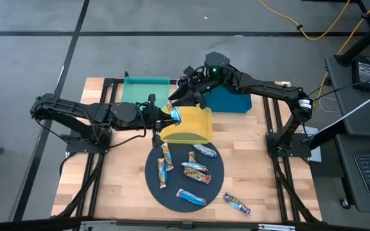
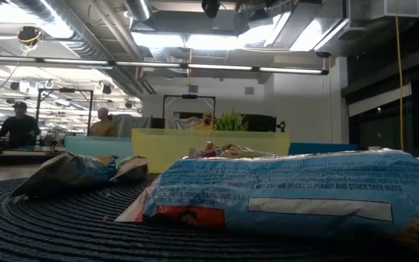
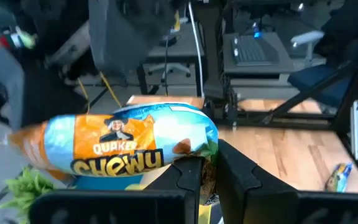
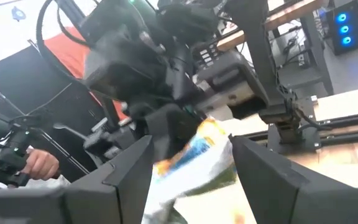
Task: Pick and place Granola Bars by type
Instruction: Put the yellow granola bar into the blue bin
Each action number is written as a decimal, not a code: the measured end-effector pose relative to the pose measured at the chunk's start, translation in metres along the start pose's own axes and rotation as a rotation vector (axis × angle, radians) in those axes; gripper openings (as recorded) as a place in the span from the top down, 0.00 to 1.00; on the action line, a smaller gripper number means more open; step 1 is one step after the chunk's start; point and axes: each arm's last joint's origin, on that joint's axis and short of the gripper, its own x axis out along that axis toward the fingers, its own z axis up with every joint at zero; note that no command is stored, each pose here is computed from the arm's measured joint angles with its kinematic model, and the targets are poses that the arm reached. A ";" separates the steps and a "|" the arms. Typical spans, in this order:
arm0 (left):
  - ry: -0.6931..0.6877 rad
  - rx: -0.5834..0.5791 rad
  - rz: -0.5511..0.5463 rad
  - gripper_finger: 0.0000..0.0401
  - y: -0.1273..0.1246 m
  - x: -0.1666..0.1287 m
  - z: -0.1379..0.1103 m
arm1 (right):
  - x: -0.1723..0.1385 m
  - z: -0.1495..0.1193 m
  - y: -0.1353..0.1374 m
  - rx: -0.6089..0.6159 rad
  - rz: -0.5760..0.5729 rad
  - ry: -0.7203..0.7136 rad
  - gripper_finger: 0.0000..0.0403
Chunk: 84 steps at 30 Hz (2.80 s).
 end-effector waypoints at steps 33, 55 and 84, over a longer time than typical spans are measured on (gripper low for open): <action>0.074 0.030 -0.019 0.94 -0.006 0.015 -0.003 | 0.009 -0.001 0.012 0.023 0.122 0.017 0.48; 0.035 0.033 -0.018 0.94 -0.004 0.010 0.009 | 0.010 -0.006 0.009 0.046 0.068 0.044 0.54; 0.084 -0.080 -0.017 0.80 -0.002 0.010 0.004 | 0.008 0.000 0.010 -0.036 0.096 0.003 0.99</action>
